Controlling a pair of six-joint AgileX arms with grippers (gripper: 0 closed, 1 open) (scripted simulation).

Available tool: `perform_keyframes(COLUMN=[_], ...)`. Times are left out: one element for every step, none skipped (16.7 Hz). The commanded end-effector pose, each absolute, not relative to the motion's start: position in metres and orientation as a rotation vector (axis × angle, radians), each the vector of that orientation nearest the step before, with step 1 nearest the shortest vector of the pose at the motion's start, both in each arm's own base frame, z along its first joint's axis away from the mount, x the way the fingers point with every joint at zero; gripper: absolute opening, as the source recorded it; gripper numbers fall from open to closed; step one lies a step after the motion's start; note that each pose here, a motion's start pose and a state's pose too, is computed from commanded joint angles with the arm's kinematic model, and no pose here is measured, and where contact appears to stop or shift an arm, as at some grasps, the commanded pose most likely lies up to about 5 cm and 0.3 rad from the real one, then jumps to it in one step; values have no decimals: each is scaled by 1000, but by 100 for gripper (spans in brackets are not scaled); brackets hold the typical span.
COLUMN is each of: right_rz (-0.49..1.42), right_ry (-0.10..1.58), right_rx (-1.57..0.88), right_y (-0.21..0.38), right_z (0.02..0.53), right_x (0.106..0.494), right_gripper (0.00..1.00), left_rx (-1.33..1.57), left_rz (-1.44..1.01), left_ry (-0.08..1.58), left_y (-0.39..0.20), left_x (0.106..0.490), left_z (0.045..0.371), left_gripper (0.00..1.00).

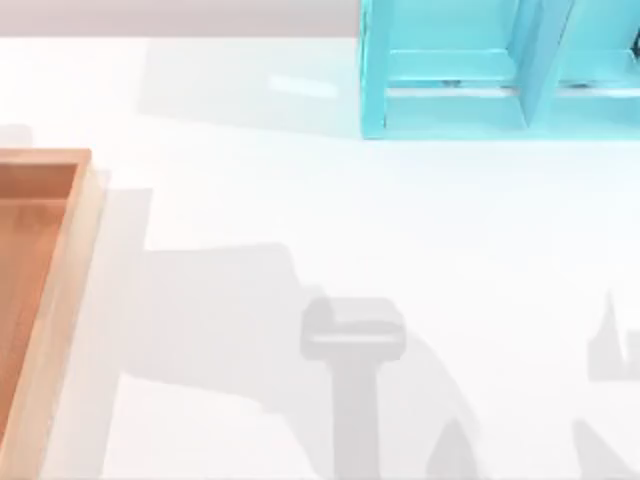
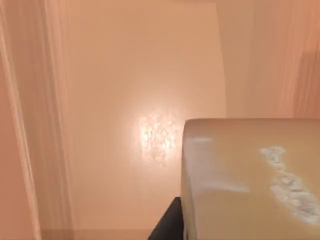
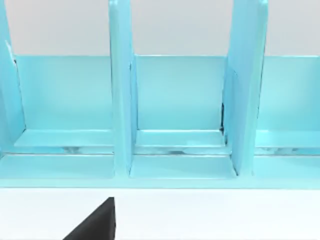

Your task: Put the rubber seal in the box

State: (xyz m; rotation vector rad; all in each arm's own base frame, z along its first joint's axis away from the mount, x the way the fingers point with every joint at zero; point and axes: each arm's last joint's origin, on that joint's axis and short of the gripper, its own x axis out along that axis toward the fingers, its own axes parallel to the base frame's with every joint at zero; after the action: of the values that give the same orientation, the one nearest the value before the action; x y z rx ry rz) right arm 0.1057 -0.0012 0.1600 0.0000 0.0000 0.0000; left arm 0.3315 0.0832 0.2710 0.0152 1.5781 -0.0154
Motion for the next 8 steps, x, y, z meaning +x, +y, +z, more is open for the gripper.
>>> perform_keyframes(right_rz=[0, 0, 0, 0, 0, 0, 0, 0], right_ry=[0, 0, 0, 0, 0, 0, 0, 0], right_rx=[0, 0, 0, 0, 0, 0, 0, 0], right_y=[-1, -1, -1, -1, -1, -1, -1, -1], right_z=[160, 160, 160, 160, 160, 160, 160, 160], right_x=[106, 106, 106, 106, 106, 106, 106, 106], right_gripper=[100, 100, 100, 100, 100, 100, 100, 100], left_rx=[15, 15, 15, 15, 15, 20, 20, 20], left_rz=[-16, -16, -16, -16, -16, -18, -18, -18], left_ry=[1573, 1570, 1569, 1569, 1569, 1572, 1571, 1571], left_y=[90, 94, 95, 95, 95, 94, 94, 94], left_x=[326, 322, 322, 322, 322, 323, 323, 323], left_z=[273, 274, 274, 274, 274, 273, 273, 269], left_gripper=[0, 0, 0, 0, 0, 0, 0, 0])
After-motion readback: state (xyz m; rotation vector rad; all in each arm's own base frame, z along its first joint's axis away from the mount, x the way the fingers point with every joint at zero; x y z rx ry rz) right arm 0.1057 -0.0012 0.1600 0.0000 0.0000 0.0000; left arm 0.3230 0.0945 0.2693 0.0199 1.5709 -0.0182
